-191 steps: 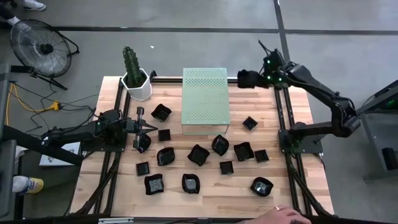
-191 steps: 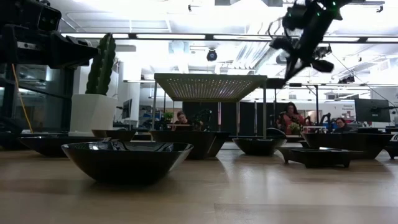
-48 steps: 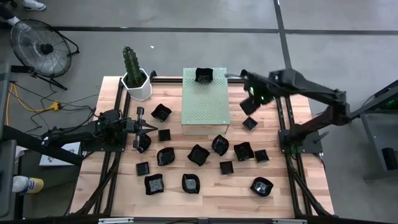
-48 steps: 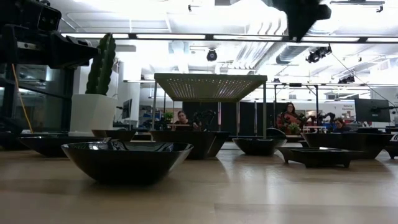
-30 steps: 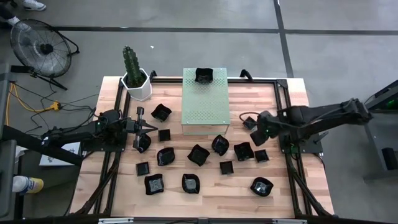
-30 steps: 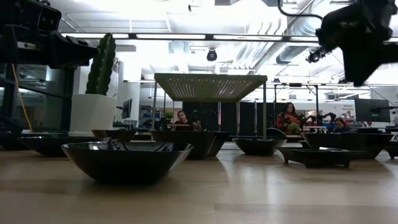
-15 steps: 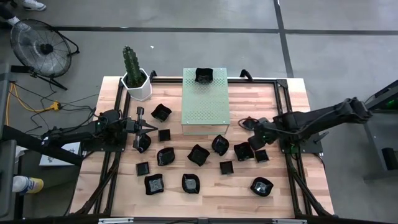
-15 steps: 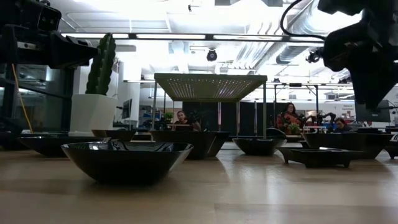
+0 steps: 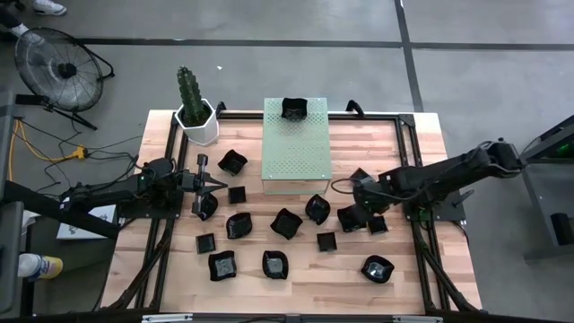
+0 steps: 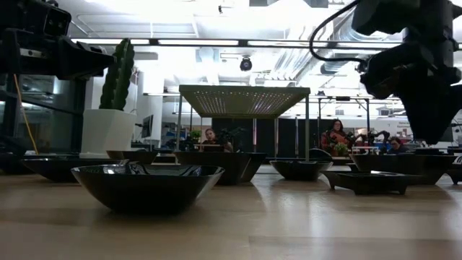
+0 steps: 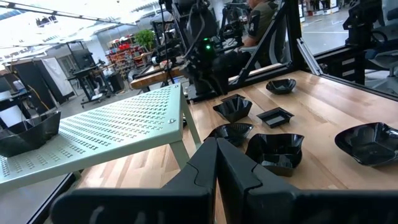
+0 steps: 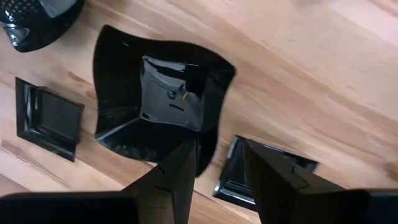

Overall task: Pick & Place Mini shaped plates
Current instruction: Stack the black distorted square plate on top of the black distorted square plate on the shelf

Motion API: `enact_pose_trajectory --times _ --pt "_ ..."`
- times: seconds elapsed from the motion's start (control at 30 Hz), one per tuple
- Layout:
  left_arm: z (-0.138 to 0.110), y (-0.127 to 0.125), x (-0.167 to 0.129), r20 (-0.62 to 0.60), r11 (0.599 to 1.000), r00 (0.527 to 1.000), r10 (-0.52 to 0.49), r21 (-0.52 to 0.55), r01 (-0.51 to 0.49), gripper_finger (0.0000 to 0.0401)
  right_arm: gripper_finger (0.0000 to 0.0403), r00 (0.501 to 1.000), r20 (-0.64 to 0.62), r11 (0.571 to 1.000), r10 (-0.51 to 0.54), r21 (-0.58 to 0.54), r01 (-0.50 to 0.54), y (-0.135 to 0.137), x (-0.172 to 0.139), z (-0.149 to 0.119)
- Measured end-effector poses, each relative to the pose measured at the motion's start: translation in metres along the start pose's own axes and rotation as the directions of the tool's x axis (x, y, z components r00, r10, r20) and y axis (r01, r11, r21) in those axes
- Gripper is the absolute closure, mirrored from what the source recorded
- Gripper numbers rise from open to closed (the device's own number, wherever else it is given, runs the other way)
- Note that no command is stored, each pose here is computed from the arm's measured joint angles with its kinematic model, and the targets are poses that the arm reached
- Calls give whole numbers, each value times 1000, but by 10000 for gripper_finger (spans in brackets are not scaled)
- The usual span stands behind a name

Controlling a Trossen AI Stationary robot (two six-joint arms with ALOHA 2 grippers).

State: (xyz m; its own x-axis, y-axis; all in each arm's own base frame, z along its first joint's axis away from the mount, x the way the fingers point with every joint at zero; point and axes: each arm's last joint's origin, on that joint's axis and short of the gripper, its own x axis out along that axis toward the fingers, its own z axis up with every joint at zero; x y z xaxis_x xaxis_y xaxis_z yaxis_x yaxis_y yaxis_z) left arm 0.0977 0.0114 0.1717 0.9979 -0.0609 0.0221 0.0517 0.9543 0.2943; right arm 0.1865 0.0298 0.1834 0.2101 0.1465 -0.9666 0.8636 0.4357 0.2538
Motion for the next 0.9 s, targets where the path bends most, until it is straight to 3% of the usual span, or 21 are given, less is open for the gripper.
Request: enact_pose_trajectory --times 0.67,0.9 --pt "0 0 0 0 1000 1000 0 0 0 398 274 997 -25 997 -75 4 75 10 30 7" --pt "0 0 0 0 1000 1000 0 0 0 398 295 997 -8 997 -81 4 81 10 30 8"
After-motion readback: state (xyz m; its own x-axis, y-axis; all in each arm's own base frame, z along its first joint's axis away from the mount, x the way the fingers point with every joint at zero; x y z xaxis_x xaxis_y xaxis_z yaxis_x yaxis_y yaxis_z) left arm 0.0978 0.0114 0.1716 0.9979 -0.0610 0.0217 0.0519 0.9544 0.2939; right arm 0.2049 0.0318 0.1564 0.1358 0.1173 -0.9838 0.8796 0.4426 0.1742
